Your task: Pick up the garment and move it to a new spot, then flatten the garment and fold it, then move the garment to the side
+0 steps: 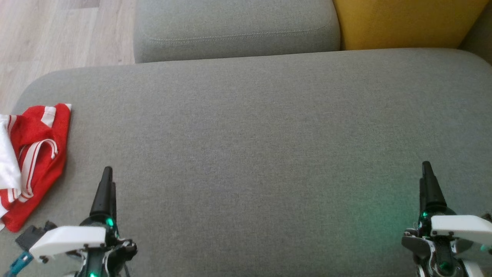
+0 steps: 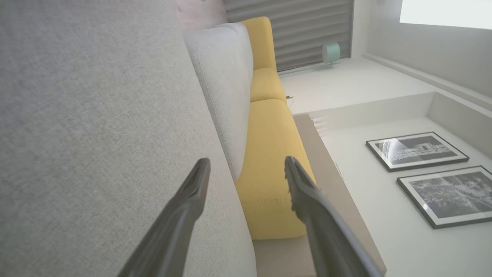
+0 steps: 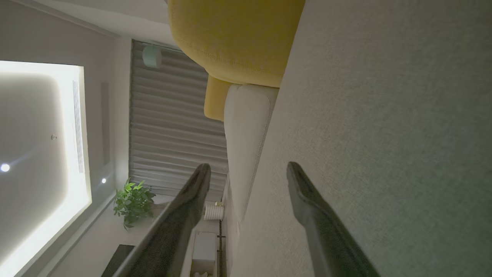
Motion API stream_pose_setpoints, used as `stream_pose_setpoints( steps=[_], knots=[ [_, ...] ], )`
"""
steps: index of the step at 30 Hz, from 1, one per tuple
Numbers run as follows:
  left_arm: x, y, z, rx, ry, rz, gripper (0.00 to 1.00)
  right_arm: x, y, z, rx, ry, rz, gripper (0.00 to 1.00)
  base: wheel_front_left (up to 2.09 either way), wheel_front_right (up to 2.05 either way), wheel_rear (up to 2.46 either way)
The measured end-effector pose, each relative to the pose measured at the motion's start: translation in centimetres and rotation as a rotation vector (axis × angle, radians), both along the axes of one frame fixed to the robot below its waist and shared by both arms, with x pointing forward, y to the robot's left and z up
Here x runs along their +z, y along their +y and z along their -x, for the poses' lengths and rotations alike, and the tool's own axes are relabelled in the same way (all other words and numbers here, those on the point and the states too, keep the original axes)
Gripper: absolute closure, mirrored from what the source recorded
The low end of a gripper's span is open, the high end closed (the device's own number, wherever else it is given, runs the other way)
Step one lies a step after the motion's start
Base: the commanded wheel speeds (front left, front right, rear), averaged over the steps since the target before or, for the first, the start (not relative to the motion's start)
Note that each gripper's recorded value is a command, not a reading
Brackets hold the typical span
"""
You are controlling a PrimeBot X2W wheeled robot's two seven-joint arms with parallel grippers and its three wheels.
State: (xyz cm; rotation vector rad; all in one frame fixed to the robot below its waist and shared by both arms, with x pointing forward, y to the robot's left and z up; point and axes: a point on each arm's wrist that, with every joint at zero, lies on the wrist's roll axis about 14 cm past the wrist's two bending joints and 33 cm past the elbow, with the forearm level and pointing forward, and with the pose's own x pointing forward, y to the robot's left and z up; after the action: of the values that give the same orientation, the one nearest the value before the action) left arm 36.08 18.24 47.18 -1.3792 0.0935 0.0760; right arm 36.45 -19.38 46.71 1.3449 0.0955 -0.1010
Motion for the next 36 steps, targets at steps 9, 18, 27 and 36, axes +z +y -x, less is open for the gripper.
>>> stream_pose_setpoints(
  steps=[9,18,27,36],
  knots=[
    [1.8,-0.1,-0.4,-0.022,-0.057,-0.164,0.00,1.2,0.5,-0.3,0.038,-0.034,0.163,0.00,0.00,0.00,0.00],
    [3.4,0.0,-0.6,-0.026,-0.110,-0.310,0.00,2.7,1.4,-0.6,0.086,-0.080,0.326,0.00,0.00,0.00,0.00],
    [4.6,-0.6,-0.7,-0.046,-0.156,-0.458,0.00,3.6,1.9,-0.7,0.119,-0.114,0.485,0.00,0.00,0.00,0.00],
    [5.7,-0.5,-0.5,-0.049,-0.200,-0.636,0.00,3.9,2.9,-0.7,0.163,-0.133,0.620,0.00,0.00,0.00,0.00]
  ],
)
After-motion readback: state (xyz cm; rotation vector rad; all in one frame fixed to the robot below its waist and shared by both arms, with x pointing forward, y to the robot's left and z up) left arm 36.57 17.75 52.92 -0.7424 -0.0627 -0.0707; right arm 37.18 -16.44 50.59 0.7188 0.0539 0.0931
